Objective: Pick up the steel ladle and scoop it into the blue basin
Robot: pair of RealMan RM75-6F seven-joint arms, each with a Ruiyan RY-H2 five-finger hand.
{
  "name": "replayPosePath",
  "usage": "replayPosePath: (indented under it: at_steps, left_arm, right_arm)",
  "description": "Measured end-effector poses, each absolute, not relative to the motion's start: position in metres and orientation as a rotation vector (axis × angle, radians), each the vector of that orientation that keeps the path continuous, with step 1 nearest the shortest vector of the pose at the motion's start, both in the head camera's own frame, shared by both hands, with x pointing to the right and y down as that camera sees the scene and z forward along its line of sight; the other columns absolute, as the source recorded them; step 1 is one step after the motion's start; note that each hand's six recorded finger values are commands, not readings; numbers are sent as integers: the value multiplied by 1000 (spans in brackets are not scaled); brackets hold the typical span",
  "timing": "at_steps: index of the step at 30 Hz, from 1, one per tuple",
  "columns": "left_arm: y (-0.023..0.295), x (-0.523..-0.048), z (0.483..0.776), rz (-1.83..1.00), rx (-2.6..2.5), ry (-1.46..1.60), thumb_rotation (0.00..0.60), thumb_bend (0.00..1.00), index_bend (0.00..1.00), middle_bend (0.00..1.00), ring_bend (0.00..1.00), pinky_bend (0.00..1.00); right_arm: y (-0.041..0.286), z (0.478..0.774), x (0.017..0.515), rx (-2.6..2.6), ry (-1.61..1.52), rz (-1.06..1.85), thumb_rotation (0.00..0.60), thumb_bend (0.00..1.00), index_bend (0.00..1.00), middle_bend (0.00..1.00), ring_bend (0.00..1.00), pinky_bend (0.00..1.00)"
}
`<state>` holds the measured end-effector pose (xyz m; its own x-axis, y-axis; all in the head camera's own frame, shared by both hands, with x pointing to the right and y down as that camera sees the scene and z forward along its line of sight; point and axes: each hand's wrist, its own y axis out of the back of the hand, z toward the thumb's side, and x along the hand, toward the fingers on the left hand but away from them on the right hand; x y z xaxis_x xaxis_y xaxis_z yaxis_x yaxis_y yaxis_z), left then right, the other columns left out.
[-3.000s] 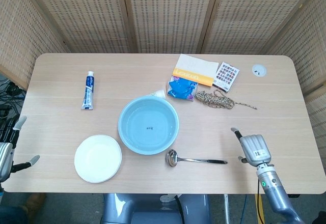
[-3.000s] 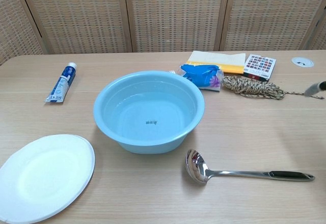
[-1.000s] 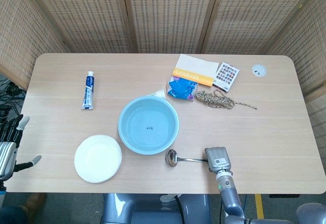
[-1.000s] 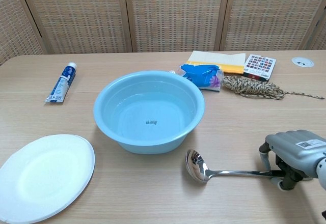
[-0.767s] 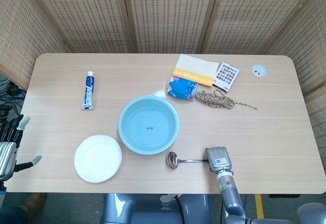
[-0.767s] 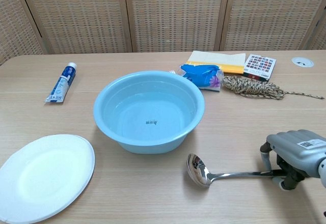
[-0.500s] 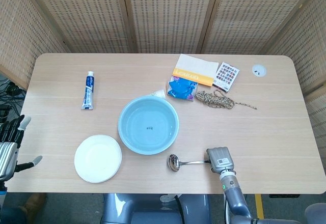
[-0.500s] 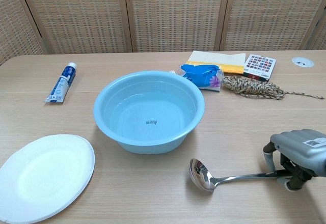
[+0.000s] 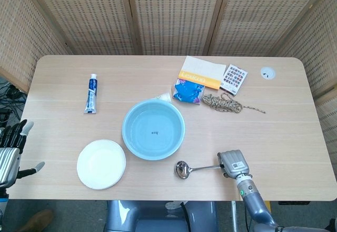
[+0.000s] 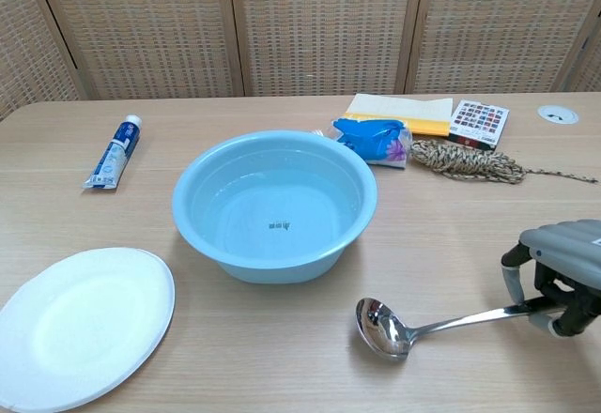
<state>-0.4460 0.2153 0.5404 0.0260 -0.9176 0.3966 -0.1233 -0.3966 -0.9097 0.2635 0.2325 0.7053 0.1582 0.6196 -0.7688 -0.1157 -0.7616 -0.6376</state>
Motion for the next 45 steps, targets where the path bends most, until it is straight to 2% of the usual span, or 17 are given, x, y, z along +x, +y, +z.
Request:
replayPosePath:
  at_steps: [18,33,45]
  left_arm:
    - [214,-446,543,-1453,-1603,1078,600,0,0,0,0,0]
    - [212,-446,544,-1458,-1607,1080,600,0,0,0,0,0]
    - [210,-448,546,-1465,-1620,1086,600,0,0,0,0,0]
  right_arm:
    - [207,661,280,-1906,-490,1606,600,806,859,949,973,1000]
    - [203,629,257,-1883,-375,1493,600,792,863,950,973,1000]
    - [151,602,215,-1833,-424,1407,600,766,864,951,973,1000]
